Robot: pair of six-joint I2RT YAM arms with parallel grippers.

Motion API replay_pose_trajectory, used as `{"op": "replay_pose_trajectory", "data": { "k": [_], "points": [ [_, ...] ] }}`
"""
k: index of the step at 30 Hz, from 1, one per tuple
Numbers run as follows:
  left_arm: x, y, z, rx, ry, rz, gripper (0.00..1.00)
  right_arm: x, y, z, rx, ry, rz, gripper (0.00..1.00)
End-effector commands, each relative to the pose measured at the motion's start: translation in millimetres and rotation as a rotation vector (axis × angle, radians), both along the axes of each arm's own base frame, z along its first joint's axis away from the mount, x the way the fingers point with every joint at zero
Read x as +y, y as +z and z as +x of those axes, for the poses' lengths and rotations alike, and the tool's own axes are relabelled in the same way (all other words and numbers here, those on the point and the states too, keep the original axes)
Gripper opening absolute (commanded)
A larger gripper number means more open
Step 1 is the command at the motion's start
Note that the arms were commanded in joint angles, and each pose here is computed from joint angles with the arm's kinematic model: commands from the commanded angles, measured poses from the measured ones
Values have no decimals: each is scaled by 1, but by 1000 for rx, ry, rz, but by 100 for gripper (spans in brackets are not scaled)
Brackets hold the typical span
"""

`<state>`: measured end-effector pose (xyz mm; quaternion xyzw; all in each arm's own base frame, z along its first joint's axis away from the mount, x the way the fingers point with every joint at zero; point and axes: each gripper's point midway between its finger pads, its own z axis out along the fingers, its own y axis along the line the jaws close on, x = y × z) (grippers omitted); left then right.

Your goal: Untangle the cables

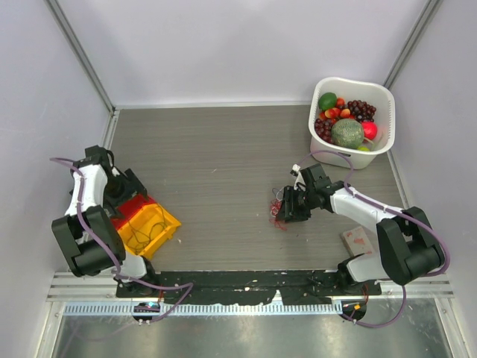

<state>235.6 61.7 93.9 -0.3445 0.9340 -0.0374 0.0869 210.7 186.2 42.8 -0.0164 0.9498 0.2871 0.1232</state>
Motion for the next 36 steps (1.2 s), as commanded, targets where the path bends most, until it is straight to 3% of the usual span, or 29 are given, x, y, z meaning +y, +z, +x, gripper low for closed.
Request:
{"op": "replay_pose_trajectory", "data": {
  "k": [1, 6, 8, 12, 21, 25, 36],
  "points": [
    [-25, -7, 4, -16, -15, -149, 95, 5, 13, 8, -55, 5, 43, 45],
    [-38, 1, 10, -64, -14, -216, 72, 6, 15, 8, -62, 8, 44, 45],
    [-37, 6, 13, -81, -16, -212, 57, 6, 15, 8, -64, 8, 45, 45],
    [-33, 13, 20, -119, -16, -191, 38, 6, 15, 9, -59, 7, 43, 45],
    [-31, 2, 17, -106, -16, -176, 15, 5, 14, 9, -49, 4, 37, 45],
    [-30, 9, 20, -135, -21, -163, 0, 6, 14, 10, -44, 5, 37, 45],
    [-31, 37, 8, -215, -3, -113, 0, 7, 14, 9, -26, 5, 40, 45]
  ]
}}
